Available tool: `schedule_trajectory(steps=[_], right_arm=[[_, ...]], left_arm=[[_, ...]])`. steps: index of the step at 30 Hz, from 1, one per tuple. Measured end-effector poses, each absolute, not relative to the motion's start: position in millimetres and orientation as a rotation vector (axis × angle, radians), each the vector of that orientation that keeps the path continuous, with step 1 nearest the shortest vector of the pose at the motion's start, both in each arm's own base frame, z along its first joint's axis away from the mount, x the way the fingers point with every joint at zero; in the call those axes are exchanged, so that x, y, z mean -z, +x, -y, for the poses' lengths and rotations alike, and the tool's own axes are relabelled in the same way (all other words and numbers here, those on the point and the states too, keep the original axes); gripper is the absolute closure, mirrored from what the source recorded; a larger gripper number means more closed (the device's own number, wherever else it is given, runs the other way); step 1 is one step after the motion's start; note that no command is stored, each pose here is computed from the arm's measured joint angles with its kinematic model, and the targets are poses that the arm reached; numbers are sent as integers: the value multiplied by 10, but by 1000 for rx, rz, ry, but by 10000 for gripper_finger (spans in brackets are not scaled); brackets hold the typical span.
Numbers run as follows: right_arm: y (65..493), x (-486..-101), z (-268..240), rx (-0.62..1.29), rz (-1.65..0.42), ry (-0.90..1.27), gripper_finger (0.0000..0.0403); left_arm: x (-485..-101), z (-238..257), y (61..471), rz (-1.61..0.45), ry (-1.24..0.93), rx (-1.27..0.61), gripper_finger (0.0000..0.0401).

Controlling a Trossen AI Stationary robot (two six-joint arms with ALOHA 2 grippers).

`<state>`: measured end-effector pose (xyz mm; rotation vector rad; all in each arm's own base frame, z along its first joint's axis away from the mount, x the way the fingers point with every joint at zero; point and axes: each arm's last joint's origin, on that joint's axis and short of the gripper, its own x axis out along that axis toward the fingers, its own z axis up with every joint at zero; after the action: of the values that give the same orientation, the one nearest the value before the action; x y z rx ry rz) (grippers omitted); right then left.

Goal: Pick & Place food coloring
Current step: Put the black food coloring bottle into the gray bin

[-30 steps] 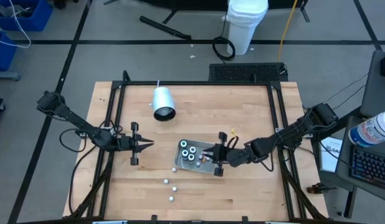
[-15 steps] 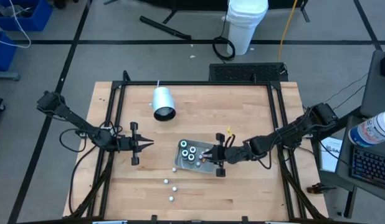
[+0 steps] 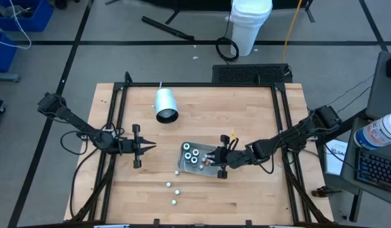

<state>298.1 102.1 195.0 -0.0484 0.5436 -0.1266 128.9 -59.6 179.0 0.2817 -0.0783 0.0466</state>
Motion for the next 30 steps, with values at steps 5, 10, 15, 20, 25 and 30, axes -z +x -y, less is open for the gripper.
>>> schedule_trajectory(steps=[5, 10, 15, 20, 25, 30], right_arm=[[3003, -1924, -1028, 139, -535, -53, 358], [3084, -1842, -960, 210, -520, -94, 358], [3147, -1747, -854, 231, -547, -86, 358], [3179, -1710, -817, 227, -549, -64, 358], [3214, -1703, -848, 178, -525, -41, 358], [3235, -1603, -831, 166, -564, -68, 358]], left_arm=[[-1790, 596, 1289, 78, 282, -46, 359], [-1790, 596, 1289, 79, 283, -47, 359], [-1791, 596, 1289, 80, 286, -47, 359], [-1791, 596, 1289, 78, 320, -48, 359], [-1791, 594, 1289, 78, 320, -49, 359], [-1791, 594, 1289, 78, 320, -49, 359]])
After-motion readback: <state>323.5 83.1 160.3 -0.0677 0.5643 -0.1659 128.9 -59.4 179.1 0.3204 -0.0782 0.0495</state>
